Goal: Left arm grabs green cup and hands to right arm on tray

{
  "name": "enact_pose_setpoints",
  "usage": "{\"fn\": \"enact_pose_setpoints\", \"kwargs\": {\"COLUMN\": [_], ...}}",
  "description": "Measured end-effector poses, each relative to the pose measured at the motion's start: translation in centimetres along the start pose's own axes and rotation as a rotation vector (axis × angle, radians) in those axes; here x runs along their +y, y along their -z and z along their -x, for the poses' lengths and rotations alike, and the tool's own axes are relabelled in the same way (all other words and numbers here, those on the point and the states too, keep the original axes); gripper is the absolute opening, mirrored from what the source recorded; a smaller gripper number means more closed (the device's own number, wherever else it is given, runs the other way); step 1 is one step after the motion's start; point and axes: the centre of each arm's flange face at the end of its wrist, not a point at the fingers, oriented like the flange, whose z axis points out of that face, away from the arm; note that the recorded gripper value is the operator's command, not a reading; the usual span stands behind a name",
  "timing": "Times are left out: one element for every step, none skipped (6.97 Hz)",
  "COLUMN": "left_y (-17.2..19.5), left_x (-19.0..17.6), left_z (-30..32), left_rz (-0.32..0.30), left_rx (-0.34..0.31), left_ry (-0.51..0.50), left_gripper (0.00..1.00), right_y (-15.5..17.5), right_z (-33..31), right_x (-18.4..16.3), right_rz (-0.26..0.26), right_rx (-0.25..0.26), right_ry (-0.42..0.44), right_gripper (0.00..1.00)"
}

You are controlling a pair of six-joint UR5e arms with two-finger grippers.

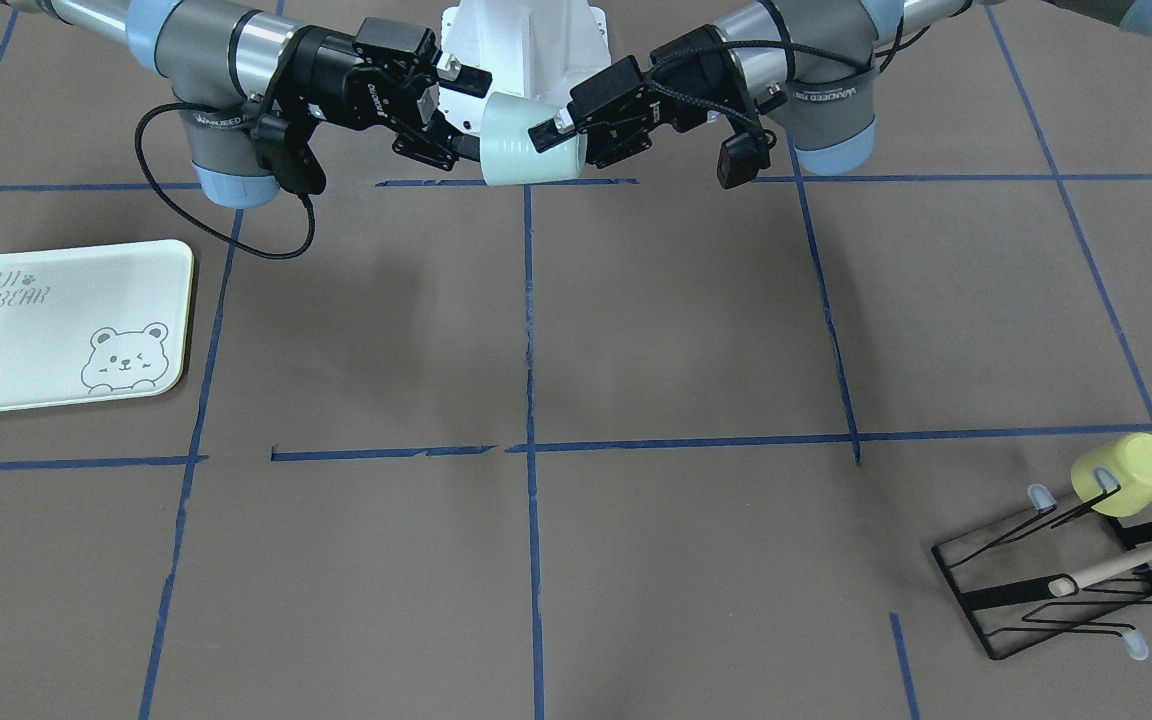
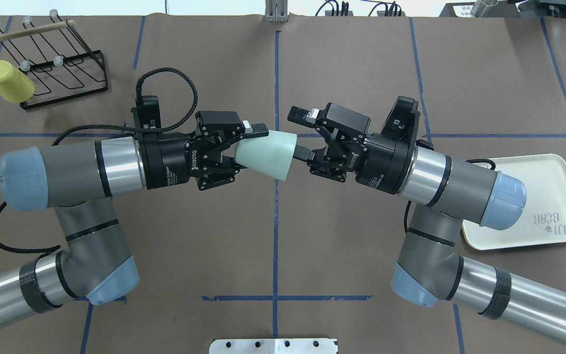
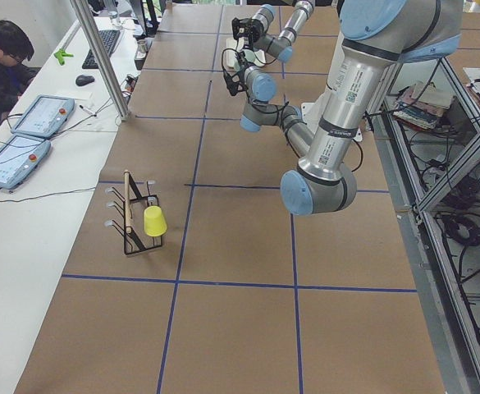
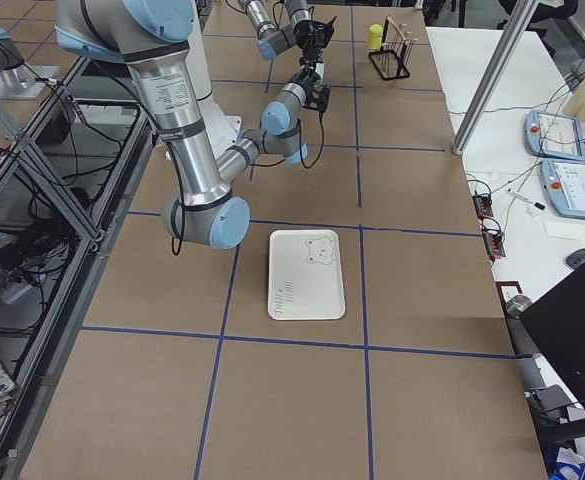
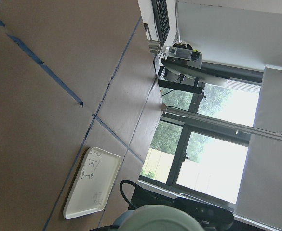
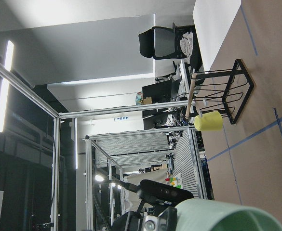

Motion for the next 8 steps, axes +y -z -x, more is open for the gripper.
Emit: {"fn": "enact_pose_setpoints", "kwargs": {"left_y": [-0.12,-0.23,-0.33,-0.38,-0.40,-0.41,-0.42,-0.42], "left_x": [0.14,0.23,0.28,0.25,0.23,0.21,0.21,0.21], "left_z": [-0.09,-0.17,-0.24,-0.23,-0.22,-0.22,-0.21,-0.21], "left_rz": [0.003,0.004,0.005,0.004,0.003,0.002,0.002,0.002], "left_rx": [0.002,0.004,0.006,0.007,0.007,0.007,0.006,0.006], "left_ry": [0.000,0.000,0.000,0.001,0.001,0.001,0.001,0.001], "left_gripper": [0.48,0.48,0.48,0.48,0.48,0.48,0.48,0.48], "right_y": [-0.01,-0.01,0.01,0.02,0.02,0.01,0.00,0.00], "right_z": [-0.01,-0.02,-0.03,-0.02,0.01,0.03,0.02,0.01], "right_x": [0.01,0.01,-0.01,-0.04,-0.05,-0.05,-0.03,-0.02], "right_rz": [0.000,0.000,-0.001,-0.001,-0.002,-0.001,-0.001,0.000], "right_rx": [0.000,0.000,0.001,0.001,0.001,0.001,0.001,0.001], "right_ry": [-0.005,-0.007,-0.007,-0.006,-0.006,-0.004,-0.004,-0.005], "right_gripper": [0.97,0.93,0.84,0.64,0.61,0.53,0.49,0.49]}}
